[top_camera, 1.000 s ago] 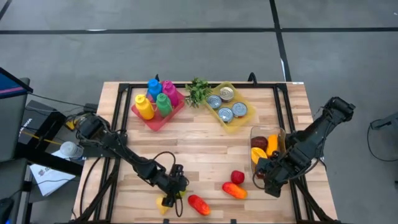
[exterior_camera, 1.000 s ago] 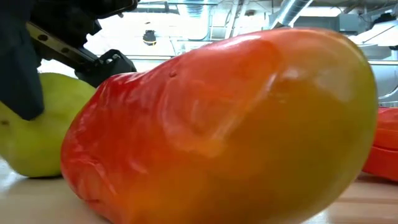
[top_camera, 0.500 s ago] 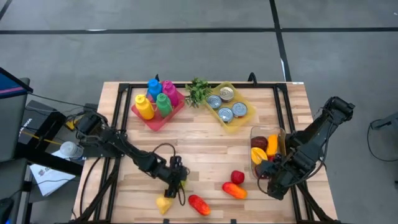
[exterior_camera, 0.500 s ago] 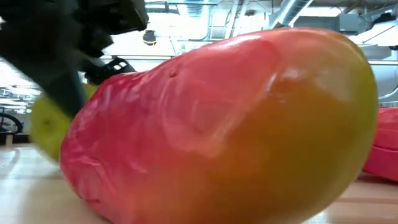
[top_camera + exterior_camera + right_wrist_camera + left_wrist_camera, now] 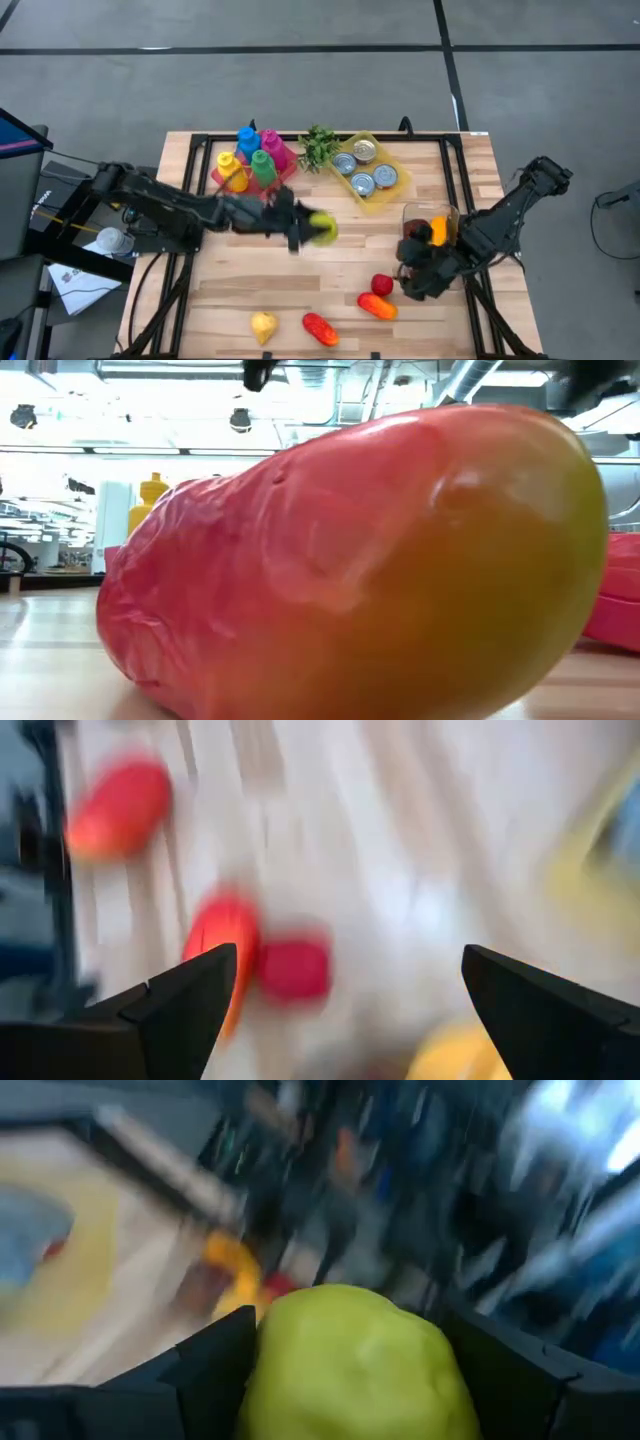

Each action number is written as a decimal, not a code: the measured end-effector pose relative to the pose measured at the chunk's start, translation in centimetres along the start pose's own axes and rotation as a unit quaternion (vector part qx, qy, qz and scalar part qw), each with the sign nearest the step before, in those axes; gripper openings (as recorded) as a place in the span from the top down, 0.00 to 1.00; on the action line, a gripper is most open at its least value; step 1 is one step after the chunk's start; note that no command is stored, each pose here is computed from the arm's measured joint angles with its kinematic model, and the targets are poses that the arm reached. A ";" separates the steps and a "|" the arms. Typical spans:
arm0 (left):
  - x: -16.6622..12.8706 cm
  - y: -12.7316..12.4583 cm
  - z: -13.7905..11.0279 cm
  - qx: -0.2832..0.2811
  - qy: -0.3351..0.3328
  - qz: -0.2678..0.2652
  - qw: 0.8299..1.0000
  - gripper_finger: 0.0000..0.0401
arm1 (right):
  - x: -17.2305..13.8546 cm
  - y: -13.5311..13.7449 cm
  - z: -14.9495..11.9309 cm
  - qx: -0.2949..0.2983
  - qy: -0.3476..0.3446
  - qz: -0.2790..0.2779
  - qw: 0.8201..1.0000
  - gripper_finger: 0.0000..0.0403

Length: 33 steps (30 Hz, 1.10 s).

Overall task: Pick & Place Food Item
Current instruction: Put the green apple into the transparent bin

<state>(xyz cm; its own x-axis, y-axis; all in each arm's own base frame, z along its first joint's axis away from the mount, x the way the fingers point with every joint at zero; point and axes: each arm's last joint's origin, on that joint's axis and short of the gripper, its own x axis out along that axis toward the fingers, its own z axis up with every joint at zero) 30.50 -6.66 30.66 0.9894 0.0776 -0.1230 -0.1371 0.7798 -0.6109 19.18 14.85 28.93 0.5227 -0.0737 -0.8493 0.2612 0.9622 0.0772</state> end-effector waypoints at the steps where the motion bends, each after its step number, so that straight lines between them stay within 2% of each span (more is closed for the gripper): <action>1: -0.2 0.0 1.1 -0.032 -0.032 -0.010 0.999 0.28 | -0.4 0.1 0.9 -0.024 -0.037 -0.004 0.999 0.06; 3: -0.6 0.1 2.8 -0.090 -0.077 -0.028 0.993 0.28 | -1.4 0.1 2.8 -0.081 -0.104 -0.023 0.991 0.06; 6: -0.9 0.0 4.2 -0.154 -0.108 -0.061 0.980 0.28 | -3.3 0.0 5.6 -0.153 -0.192 -0.067 0.967 0.06; 10: -1.1 -0.5 4.9 -0.201 -0.133 -0.104 0.965 0.28 | -5.5 -0.4 9.0 -0.197 -0.276 -0.118 0.933 0.06; 15: -0.7 -1.0 5.1 -0.249 -0.164 -0.154 0.942 0.27 | -7.2 -1.0 12.4 -0.206 -0.347 -0.100 0.909 0.06; 20: -0.4 -1.0 5.1 -0.281 -0.170 -0.169 0.929 0.27 | -7.7 -1.0 13.7 -0.254 -0.381 -0.096 0.884 0.06; 23: -0.3 -1.2 5.3 -0.282 -0.172 -0.171 0.928 0.27 | -7.4 -1.1 14.2 -0.265 -0.387 -0.103 0.877 0.06; 30: -0.2 -2.1 6.2 -0.285 -0.181 -0.186 0.923 0.26 | -7.0 -1.5 14.9 -0.260 -0.396 -0.091 0.876 0.06; 33: 0.5 -2.4 6.1 -0.280 -0.166 -0.194 0.925 0.26 | -7.2 -1.7 15.3 -0.251 -0.408 -0.092 0.873 0.06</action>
<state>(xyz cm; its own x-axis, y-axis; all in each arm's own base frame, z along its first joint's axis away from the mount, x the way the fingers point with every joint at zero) 31.65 -4.66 36.82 0.9175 0.1181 0.3799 0.3193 0.3511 -0.8802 27.36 9.69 42.90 0.9671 -0.2039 -0.1523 0.1199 0.8929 -0.4340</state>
